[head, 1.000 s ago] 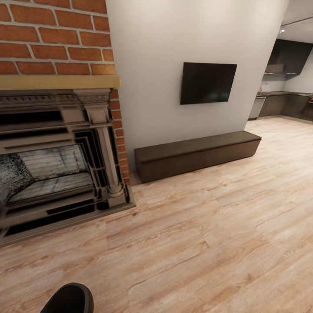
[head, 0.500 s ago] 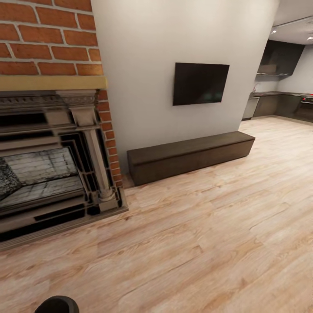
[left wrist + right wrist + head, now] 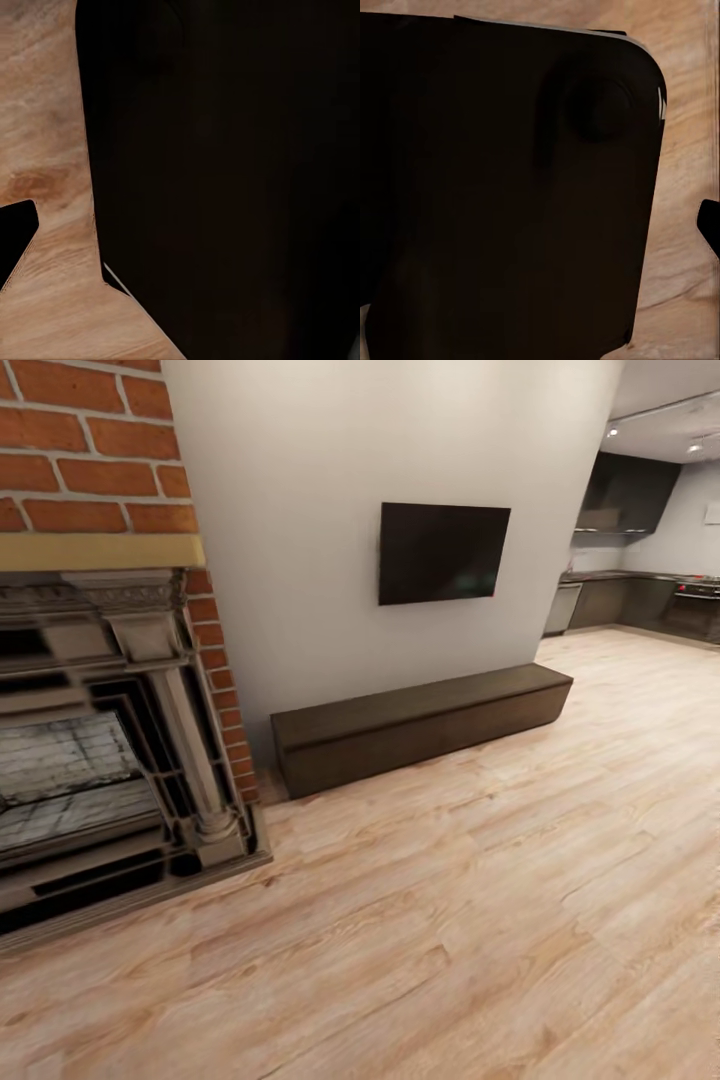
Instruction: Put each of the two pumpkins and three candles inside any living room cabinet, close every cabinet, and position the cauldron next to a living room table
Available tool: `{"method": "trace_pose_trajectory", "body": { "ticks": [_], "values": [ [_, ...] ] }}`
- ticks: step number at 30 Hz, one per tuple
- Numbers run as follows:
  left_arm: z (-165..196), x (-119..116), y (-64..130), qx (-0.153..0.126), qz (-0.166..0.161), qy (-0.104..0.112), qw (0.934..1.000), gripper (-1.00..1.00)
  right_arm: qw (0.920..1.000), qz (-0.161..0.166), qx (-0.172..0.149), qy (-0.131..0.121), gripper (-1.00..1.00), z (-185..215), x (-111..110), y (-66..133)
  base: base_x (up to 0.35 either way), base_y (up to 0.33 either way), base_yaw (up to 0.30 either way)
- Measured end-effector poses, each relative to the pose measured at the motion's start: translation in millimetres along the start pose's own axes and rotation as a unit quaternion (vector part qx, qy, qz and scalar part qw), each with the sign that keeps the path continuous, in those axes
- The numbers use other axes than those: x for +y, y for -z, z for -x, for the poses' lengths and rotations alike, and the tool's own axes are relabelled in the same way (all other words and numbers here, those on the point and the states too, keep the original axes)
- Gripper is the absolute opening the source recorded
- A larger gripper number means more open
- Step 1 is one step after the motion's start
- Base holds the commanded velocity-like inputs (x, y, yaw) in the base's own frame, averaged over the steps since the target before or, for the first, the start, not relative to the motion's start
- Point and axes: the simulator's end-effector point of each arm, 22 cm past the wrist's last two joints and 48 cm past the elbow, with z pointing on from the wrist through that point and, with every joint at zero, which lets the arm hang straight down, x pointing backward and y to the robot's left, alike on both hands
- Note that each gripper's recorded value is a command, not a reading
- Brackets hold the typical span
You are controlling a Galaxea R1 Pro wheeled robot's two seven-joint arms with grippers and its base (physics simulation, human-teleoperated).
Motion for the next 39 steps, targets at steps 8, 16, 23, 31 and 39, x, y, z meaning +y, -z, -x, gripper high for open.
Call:
{"method": "trace_pose_trajectory", "body": {
  "ticks": [8, 16, 23, 31, 39],
  "values": [
    [0.0, -3.7, 0.0, 0.0, -0.002, -0.001, 1.0, 1.0, 1.0, 0.0, 0.0, 0.0, 1.0, -0.1, 0.1, 0.0, 0.267, -0.224, -0.064],
    [-0.1, -4.0, 0.0, 0.0, -0.002, -0.001, 1.0, 1.0, 1.0, 0.0, 0.0, 0.0, 1.0, -0.1, 0.1, 0.0, 0.283, -0.16, -0.001],
    [-0.1, -3.9, 0.0, 0.0, -0.002, -0.001, 1.0, 1.0, 1.0, 0.0, 0.0, 0.0, 1.0, -0.2, 0.1, 0.0, 0.313, -0.07, 0.0],
    [0.0, -3.9, 0.0, 0.0, -0.003, -0.001, 1.0, 1.0, 1.0, 0.0, 0.0, 0.0, 1.0, 0.0, 0.1, 0.0, 0.335, -0.006, -0.154],
    [0.4, -3.7, 0.0, 0.0, -0.002, -0.001, 1.0, 1.0, 1.0, -0.001, -0.001, -0.001, 1.0, 0.3, -0.2, 0.0, 0.337, -0.031, -0.285]
  ]
}}
